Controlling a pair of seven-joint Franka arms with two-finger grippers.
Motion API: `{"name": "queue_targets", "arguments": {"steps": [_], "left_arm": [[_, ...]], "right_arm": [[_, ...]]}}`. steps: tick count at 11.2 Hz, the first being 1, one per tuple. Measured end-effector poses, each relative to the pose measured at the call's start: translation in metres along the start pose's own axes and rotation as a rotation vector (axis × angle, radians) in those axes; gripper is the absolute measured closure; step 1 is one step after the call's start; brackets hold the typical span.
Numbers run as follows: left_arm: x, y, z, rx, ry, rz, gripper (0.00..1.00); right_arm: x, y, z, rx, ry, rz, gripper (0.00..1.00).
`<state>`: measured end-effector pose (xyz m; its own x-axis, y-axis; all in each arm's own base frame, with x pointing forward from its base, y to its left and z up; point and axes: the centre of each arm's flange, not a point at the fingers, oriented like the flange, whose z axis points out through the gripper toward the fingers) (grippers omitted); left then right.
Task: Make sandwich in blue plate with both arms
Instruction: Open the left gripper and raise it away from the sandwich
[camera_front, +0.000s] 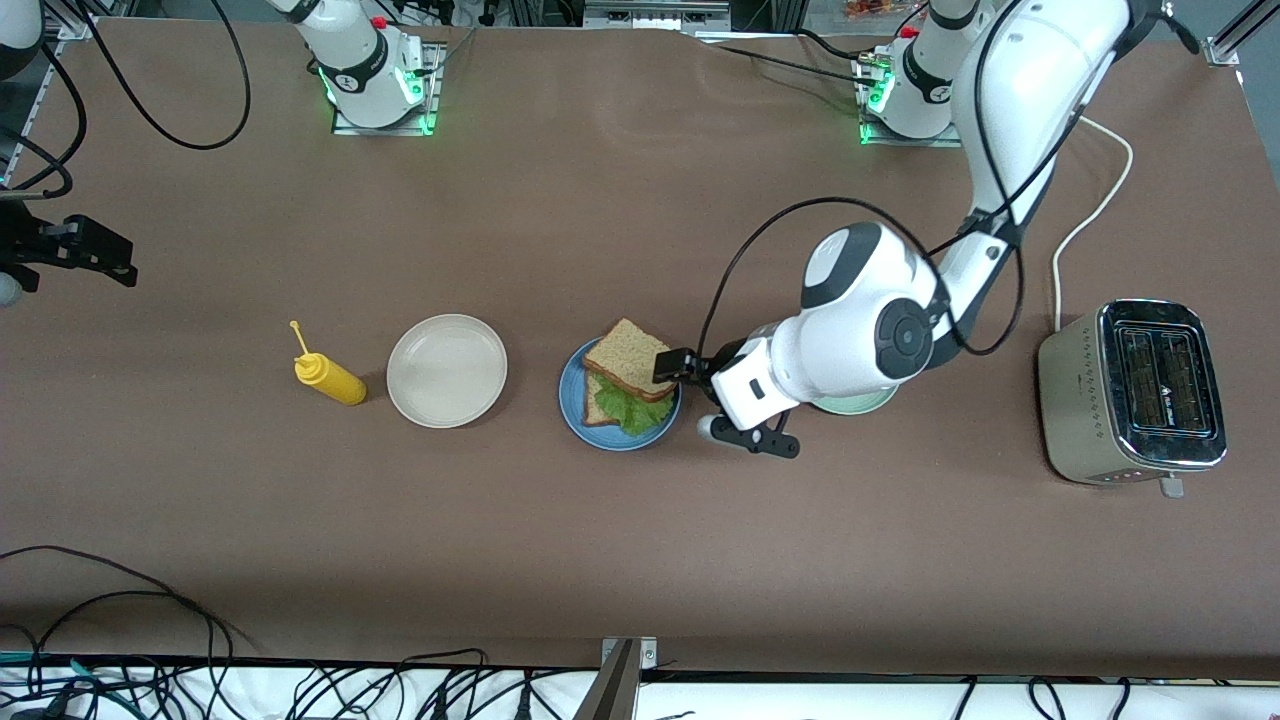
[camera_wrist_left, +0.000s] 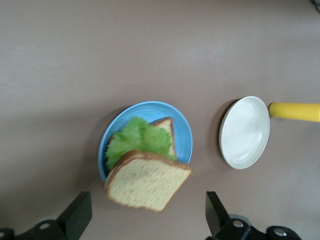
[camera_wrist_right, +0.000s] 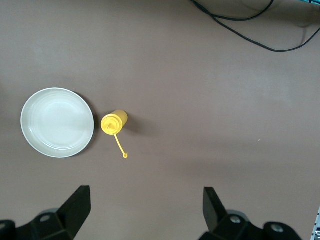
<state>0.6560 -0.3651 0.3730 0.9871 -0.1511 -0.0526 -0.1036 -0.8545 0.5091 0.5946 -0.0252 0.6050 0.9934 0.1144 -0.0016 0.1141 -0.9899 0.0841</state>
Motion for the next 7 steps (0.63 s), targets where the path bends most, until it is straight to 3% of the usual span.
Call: {"name": "queue_targets", "arguments": {"steps": [7], "left_arm": [[-0.055,-0.008,-0.156,0.269,-0.103,-0.015,0.0]], "right_arm": [[0.0,0.001,-0.001,-0.001,0.002,0.001,0.0]]}}
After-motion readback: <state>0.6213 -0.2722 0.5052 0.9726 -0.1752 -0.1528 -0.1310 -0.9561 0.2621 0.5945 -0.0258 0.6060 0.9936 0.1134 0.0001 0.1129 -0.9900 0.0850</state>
